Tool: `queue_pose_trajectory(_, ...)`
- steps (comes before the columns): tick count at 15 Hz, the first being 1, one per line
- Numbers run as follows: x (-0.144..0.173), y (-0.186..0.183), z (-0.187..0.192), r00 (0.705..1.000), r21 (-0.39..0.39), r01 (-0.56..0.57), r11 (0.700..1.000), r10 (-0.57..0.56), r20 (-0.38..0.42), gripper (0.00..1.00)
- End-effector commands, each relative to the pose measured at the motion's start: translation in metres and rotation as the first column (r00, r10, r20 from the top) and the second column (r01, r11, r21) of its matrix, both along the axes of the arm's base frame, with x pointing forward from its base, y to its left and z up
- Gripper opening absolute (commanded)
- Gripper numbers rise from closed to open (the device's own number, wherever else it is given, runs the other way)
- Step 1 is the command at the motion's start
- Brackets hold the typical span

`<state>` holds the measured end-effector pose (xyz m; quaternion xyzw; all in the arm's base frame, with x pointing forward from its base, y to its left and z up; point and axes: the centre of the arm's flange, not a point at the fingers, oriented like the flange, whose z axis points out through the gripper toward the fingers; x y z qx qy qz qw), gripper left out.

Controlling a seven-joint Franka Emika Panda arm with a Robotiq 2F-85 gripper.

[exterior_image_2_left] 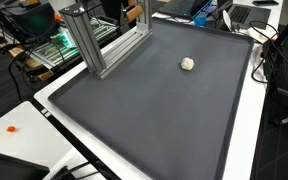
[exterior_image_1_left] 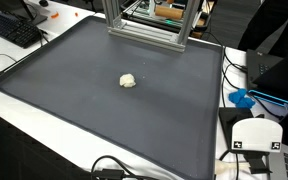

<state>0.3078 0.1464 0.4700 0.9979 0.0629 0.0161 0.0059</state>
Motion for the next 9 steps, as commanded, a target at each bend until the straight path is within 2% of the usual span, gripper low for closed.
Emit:
queue_pose_trajectory(1, -0.0003, -0.0026, -0.0128, 1.0, 0.0, 0.02, 1.0, -0.02, -0.004, 1.0)
queue_pose_trajectory(3, 0.0004, -0.0023, -0.0159, 1.0, 0.0, 0.024, 1.0, -0.024, -0.007, 0.93)
queue_pose_trajectory(4, 0.0006, -0.0022, -0.0166, 1.0, 0.001, 0.025, 1.0, -0.025, -0.008, 0.92)
queue_pose_trajectory(5, 0.0011, -0.002, -0.0171, 1.0, 0.001, 0.026, 1.0, -0.025, -0.009, 0.85)
queue_pose_trajectory(6, 0.0015, -0.0018, -0.0173, 1.0, 0.001, 0.027, 1.0, -0.027, -0.011, 0.68)
queue_pose_trajectory(7, 0.002, -0.0017, -0.0177, 1.0, 0.0, 0.028, 1.0, -0.028, -0.011, 0.68)
queue_pose_trajectory(9, 0.0024, -0.0015, -0.0172, 0.999, 0.0, 0.031, 1.0, -0.031, -0.012, 0.52)
